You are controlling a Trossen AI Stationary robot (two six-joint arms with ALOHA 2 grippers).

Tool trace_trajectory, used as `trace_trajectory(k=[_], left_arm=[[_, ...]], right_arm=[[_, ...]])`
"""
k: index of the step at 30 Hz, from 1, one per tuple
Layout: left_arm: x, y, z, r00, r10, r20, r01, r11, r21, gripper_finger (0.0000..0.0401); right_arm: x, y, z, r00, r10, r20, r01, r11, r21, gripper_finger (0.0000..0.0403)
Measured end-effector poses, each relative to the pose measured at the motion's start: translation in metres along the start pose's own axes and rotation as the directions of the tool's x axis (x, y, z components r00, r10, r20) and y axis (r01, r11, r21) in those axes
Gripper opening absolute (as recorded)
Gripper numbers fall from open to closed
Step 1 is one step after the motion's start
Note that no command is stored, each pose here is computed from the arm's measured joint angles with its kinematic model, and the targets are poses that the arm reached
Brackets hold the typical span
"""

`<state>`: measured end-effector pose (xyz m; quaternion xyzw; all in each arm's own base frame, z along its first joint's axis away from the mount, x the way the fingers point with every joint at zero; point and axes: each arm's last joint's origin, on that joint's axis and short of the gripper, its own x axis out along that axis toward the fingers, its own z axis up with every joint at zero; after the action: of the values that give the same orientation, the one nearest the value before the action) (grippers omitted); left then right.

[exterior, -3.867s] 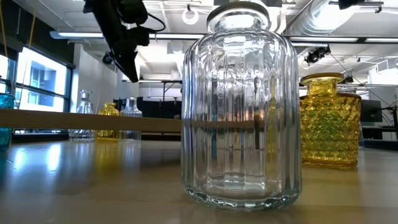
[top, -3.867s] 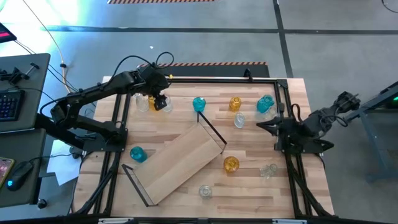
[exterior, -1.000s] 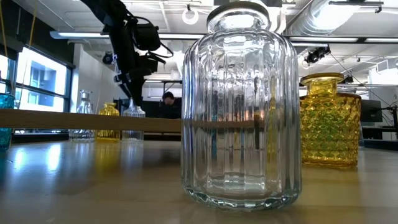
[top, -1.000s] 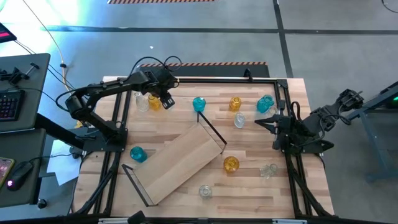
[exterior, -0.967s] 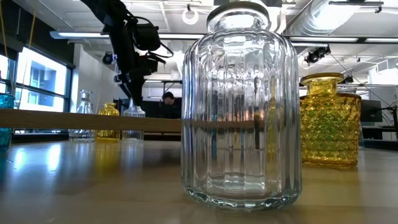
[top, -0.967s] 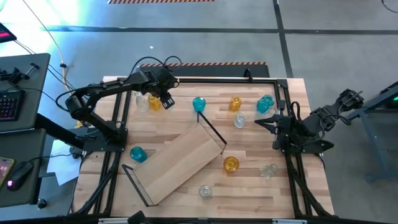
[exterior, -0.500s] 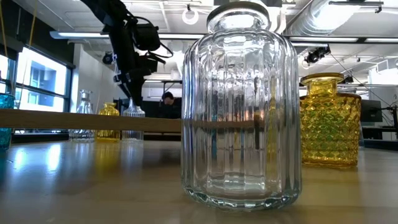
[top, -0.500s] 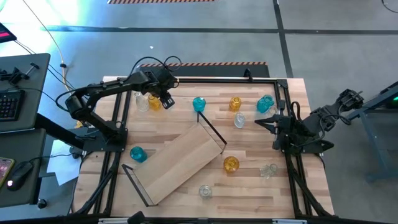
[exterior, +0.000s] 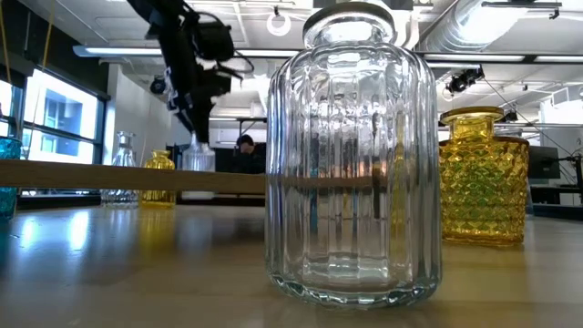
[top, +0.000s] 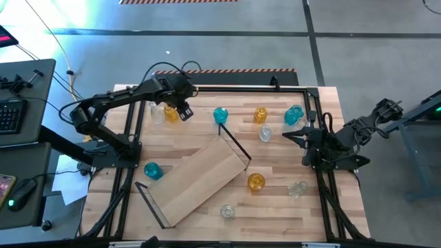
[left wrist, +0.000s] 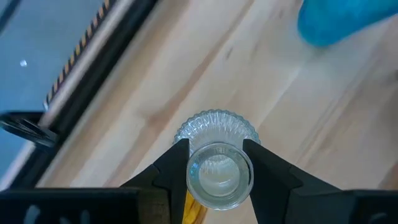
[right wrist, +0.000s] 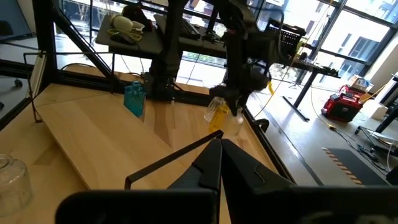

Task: Sort vases onto shelf
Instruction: Put the transparent vase on the shelf

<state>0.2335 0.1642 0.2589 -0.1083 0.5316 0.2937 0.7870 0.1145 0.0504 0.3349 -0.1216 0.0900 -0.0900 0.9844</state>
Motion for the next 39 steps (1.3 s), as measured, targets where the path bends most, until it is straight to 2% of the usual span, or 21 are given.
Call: trace_trajectory(k=[6, 9, 22, 39], left_arm=[[-0.032, -0.001, 0.012, 0.996, -0.018, 0.088, 0.020, 0.999, -0.026, 0.0119], [-0.042, -0.007, 0.015, 0.995, -0.049, 0.090, 0.052, 0.998, -0.026, 0.0119], [-0.070, -0.062, 0.012, 0.984, -0.168, 0.062, 0.165, 0.985, 0.042, 0.0119], [-0.089, -0.127, 0.000, 0.944, -0.305, 0.123, 0.299, 0.952, 0.068, 0.0119]], right_arm=[[0.000, 0.001, 0.000, 1.000, 0.016, 0.001, -0.016, 1.000, 0.000, 0.0000], [0.000, 0.001, 0.000, 1.000, 0.027, 0.003, -0.027, 1.000, 0.000, 0.0000], [0.000, 0.001, 0.000, 0.999, 0.034, 0.003, -0.034, 0.999, -0.001, 0.0000], [0.000, 0.001, 0.000, 0.999, 0.035, 0.003, -0.035, 0.999, -0.003, 0.0000]])
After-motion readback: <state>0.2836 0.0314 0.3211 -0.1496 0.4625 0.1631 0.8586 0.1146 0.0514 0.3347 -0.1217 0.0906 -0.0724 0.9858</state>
